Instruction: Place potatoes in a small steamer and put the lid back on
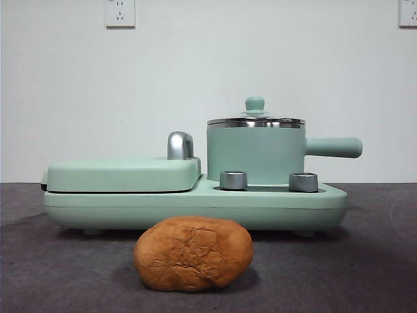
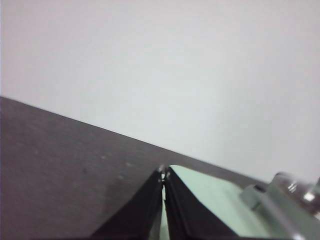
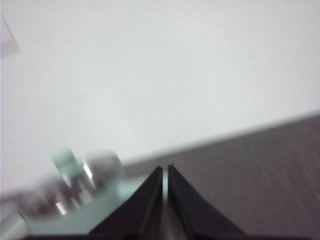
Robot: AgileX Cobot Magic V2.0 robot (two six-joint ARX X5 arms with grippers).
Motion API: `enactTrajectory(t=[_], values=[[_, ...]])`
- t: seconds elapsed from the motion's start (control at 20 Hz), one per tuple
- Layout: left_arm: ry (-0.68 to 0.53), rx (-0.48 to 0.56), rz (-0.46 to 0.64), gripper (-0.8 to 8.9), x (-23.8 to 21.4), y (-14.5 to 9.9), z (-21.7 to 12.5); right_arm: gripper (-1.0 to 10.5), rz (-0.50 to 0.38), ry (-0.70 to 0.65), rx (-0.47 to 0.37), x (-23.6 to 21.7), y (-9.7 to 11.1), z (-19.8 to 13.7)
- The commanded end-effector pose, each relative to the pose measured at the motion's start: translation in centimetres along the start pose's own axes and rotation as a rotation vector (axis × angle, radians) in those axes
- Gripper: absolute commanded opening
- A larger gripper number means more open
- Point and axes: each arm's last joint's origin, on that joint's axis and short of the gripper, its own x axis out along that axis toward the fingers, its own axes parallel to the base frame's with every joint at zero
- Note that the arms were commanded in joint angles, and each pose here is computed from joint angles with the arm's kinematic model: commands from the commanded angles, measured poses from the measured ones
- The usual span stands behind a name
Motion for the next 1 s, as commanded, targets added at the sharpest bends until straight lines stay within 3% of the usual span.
enactTrajectory(t=[0.05,0.3,0.45,0.8,1.0], values=[[-0.040,-0.100,-0.021,0.08,-0.2,-0.9,1.9,0.1,0.034,-0.069,0.050,0.0,0.4,1.1],[0.035,-0.070,0.012,0.09,-0.5,-2.8,6.1,0.1,0.021,-0.007,0.052,-0.1,1.5,3.7],[0.074,0.024,-0.015,0.08,-0.3,-4.1,8.8,0.1,0.053,0.060,0.031,0.0,2.3,5.5],[0.227,0.184,-0.272,0.08,1.7,-6.8,13.1,0.1,0.205,0.193,-0.004,0.7,4.3,9.3],[0.332,0.206,-0.472,0.08,3.0,-7.9,14.3,0.1,0.322,0.270,-0.107,1.4,5.4,11.3]])
